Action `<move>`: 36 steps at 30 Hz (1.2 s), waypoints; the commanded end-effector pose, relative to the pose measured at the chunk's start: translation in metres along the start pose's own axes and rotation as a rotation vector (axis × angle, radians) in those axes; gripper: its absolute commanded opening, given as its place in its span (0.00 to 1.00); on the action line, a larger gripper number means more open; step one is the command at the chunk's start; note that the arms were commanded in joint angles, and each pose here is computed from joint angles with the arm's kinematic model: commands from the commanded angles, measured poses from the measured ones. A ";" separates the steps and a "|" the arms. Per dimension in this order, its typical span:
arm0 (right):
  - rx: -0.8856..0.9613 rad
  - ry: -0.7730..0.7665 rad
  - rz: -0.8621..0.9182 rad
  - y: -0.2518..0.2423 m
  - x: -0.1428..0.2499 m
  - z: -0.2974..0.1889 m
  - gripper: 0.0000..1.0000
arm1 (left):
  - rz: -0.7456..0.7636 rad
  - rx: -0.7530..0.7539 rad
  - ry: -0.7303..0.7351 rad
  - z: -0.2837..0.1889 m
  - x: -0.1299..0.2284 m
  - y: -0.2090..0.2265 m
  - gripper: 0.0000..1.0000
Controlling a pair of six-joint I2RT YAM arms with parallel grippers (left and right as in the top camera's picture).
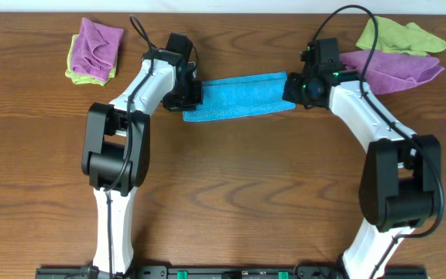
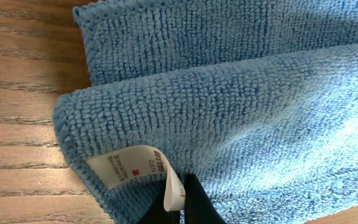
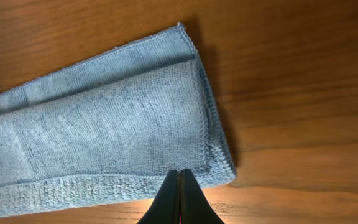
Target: Fold the cloth
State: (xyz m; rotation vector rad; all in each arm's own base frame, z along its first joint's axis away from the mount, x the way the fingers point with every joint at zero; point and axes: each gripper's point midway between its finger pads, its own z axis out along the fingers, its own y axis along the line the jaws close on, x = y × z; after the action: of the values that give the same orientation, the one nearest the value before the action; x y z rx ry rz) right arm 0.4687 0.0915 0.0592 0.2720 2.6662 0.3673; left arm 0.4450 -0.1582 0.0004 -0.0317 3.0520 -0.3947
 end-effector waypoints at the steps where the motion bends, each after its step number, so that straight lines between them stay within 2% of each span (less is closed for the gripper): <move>1: -0.067 -0.054 0.044 -0.021 -0.026 -0.019 0.01 | 0.009 -0.054 0.066 0.020 0.017 0.014 0.06; 2: -0.124 -0.054 0.065 -0.023 -0.031 -0.021 0.06 | 0.009 -0.054 0.066 0.020 0.017 0.014 0.06; 3: -0.208 -0.051 0.091 -0.026 -0.037 -0.026 0.27 | 0.009 -0.054 0.065 0.020 0.017 0.014 0.06; 4: -0.286 -0.042 0.113 -0.029 -0.040 -0.030 0.56 | 0.009 -0.054 0.065 0.020 0.017 0.014 0.06; 6: -0.420 -0.022 0.110 -0.031 -0.040 -0.038 0.80 | 0.008 -0.054 0.065 0.020 0.017 0.014 0.06; 10: -0.479 0.040 0.067 -0.034 -0.023 -0.033 0.99 | 0.011 -0.042 0.058 0.020 0.015 0.012 0.06; 16: -0.574 0.083 0.046 -0.014 -0.012 -0.008 0.99 | 0.011 -0.039 0.056 0.020 0.015 0.011 0.06; 25: -0.585 0.071 0.096 -0.011 -0.017 0.021 0.99 | 0.012 -0.038 0.055 0.020 0.014 0.011 0.06; 36: -0.584 0.197 0.119 0.011 0.022 0.057 0.92 | 0.012 -0.030 0.054 0.020 0.014 0.010 0.06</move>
State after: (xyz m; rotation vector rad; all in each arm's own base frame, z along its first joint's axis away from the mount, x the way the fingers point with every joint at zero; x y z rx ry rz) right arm 0.4862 0.1035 0.0297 0.1870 2.5167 1.2086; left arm 0.4460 -0.1591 0.0007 -0.0304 3.0474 -0.4012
